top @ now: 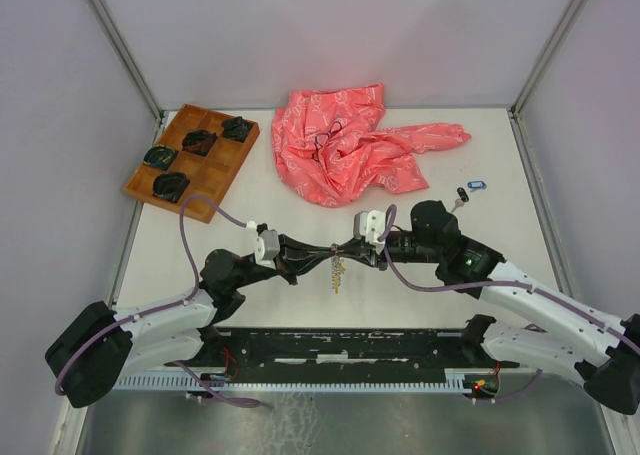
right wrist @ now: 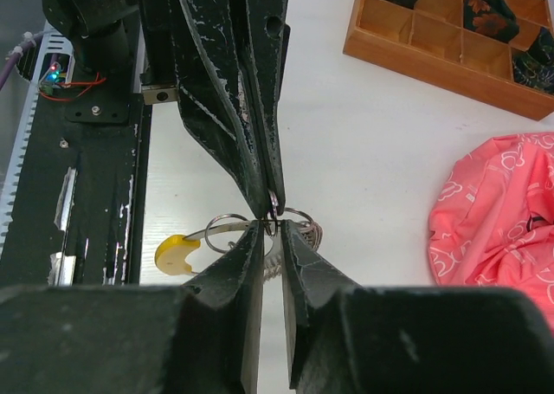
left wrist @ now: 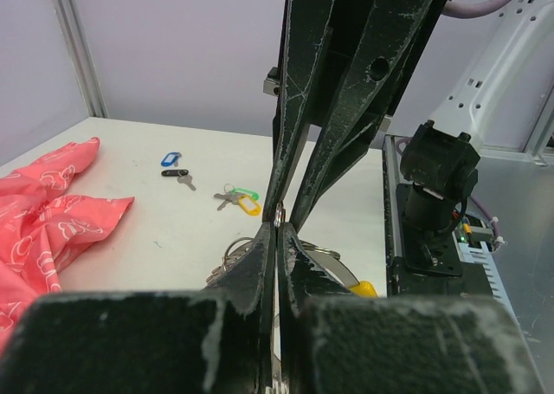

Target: Put the keys on the keyring

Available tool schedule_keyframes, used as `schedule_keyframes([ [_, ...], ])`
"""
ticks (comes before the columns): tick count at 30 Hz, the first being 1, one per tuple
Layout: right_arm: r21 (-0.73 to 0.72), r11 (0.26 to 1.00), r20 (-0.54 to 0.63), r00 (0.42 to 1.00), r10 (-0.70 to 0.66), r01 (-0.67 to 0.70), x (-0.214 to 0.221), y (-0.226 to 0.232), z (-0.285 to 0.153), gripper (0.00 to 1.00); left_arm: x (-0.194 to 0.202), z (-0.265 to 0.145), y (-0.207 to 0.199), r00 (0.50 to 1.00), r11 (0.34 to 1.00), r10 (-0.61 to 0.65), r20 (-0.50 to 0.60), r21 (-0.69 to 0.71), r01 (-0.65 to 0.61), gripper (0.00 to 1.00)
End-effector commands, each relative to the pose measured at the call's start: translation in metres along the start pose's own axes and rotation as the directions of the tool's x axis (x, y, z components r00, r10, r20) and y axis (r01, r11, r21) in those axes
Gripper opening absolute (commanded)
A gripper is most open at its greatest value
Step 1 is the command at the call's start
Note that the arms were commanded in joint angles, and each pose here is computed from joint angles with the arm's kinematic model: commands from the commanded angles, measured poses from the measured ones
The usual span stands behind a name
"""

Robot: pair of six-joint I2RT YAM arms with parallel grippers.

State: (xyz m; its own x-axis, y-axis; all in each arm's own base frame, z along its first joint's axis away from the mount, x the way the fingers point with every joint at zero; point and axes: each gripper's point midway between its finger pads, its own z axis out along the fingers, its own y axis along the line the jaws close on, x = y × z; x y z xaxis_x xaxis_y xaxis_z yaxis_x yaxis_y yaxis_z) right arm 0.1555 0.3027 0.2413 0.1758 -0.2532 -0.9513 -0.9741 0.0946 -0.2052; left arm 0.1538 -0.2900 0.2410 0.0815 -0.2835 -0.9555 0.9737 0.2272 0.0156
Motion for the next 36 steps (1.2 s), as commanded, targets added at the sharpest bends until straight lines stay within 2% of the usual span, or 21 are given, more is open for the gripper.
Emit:
schedule_keyframes([
  [1, 0.005, 1.000, 0.049, 0.999, -0.014, 0.014, -0.015, -0.004, 0.002, 0.18, -0.029, 0.007, -0.005, 0.995, 0.999, 0.031, 0.094, 0.033, -0.034, 0.03],
  [7, -0.001, 1.000, 0.006, 1.000, -0.021, 0.021, -0.016, -0.006, -0.001, 0.01, -0.021, 0.007, -0.006, 0.998, 0.998, 0.036, 0.059, 0.045, -0.039, 0.05],
  [13, -0.056, 0.998, -0.122, 0.992, -0.021, 0.014, -0.008, -0.001, -0.009, 0.01, -0.002, 0.005, -0.001, 0.997, 0.998, 0.060, -0.047, 0.038, -0.058, 0.21],
  [21, -0.137, 0.990, -0.304, 0.953, -0.005, -0.039, 0.012, 0.005, -0.014, 0.01, 0.012, 0.008, -0.003, 0.990, 0.996, 0.050, -0.131, 0.075, -0.040, 0.31],
  [28, -0.132, 0.990, -0.400, 0.916, -0.007, -0.050, 0.020, 0.000, -0.015, 0.01, 0.022, 0.013, -0.006, 0.984, 0.993, 0.031, -0.177, 0.115, -0.010, 0.35],
  [36, -0.144, 0.989, -0.440, 0.898, -0.025, -0.043, 0.022, -0.001, -0.013, 0.01, 0.031, 0.018, -0.004, 0.979, 0.992, 0.015, -0.204, 0.129, 0.012, 0.35],
])
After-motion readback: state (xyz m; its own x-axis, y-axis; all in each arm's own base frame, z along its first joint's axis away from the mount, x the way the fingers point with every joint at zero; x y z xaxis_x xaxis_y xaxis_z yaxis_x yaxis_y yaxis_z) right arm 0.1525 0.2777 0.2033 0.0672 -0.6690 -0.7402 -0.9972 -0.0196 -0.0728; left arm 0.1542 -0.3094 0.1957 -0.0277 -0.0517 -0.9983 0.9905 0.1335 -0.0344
